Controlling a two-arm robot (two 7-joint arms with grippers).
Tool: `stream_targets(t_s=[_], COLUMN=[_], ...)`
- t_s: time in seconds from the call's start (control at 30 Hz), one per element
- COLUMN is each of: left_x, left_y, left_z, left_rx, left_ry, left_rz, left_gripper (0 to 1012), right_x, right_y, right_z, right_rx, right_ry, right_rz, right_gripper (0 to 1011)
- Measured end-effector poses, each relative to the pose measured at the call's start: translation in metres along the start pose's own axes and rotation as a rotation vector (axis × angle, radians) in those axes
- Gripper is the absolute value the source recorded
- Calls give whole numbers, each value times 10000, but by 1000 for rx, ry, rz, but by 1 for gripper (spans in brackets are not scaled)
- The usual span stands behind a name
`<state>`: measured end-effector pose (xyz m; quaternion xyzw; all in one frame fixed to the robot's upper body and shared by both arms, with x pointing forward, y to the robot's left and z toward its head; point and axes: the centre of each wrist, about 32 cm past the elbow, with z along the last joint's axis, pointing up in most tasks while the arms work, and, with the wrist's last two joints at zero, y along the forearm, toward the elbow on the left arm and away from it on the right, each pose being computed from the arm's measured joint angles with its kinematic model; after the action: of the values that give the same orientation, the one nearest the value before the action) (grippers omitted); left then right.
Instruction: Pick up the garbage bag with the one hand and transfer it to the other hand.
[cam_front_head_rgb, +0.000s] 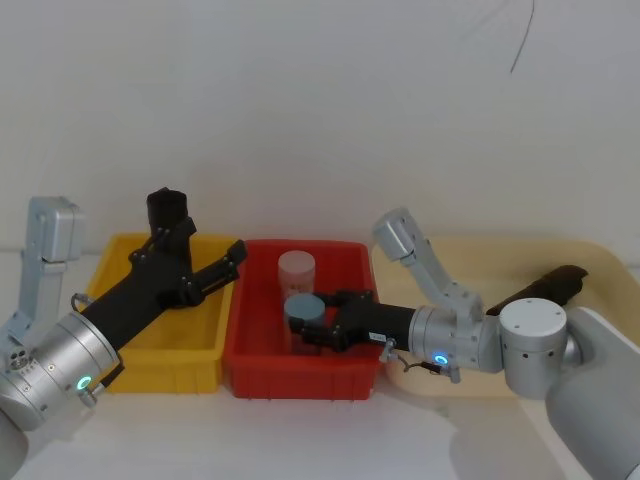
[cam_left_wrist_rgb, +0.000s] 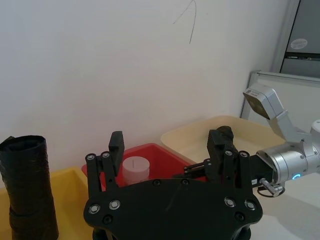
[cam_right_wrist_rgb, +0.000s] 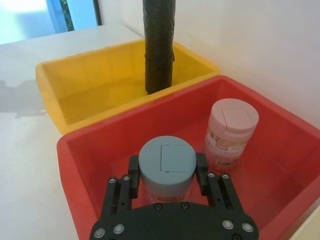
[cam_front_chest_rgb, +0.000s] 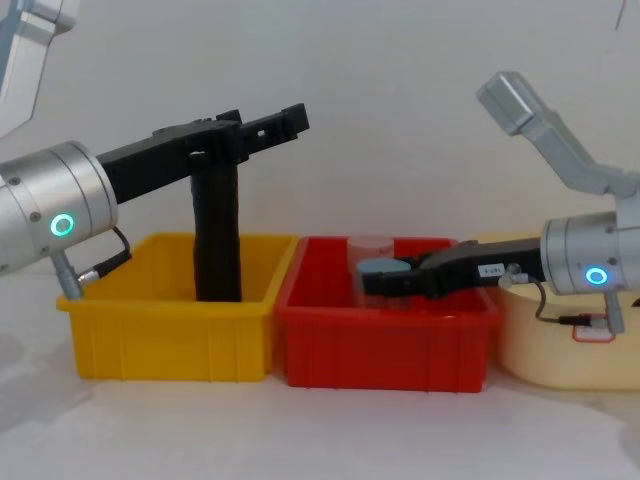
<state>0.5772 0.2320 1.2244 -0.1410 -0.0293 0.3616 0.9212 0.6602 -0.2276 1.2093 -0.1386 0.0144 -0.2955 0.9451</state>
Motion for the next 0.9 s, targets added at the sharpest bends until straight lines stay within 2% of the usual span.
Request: stream_targets(t_s=[0.3,0.5,0.73,0.9], left_x=[0,0,0,0], left_y=[0,0,0,0], left_z=[0,0,0,0], left_rx=[0,0,0,0], left_ry=[0,0,0,0], left_rz=[0,0,0,0], left_gripper=[1002,1002,1002,1001], right_x=[-13,-21,-19,-18], right_y=[-59,-158,-352,-555], right_z=[83,214,370,451], right_rx=[33,91,167,218], right_ry=[-20,-46,-84,-109], right_rz=[-14,-42,-100,-167], right_gripper=[645,645,645,645])
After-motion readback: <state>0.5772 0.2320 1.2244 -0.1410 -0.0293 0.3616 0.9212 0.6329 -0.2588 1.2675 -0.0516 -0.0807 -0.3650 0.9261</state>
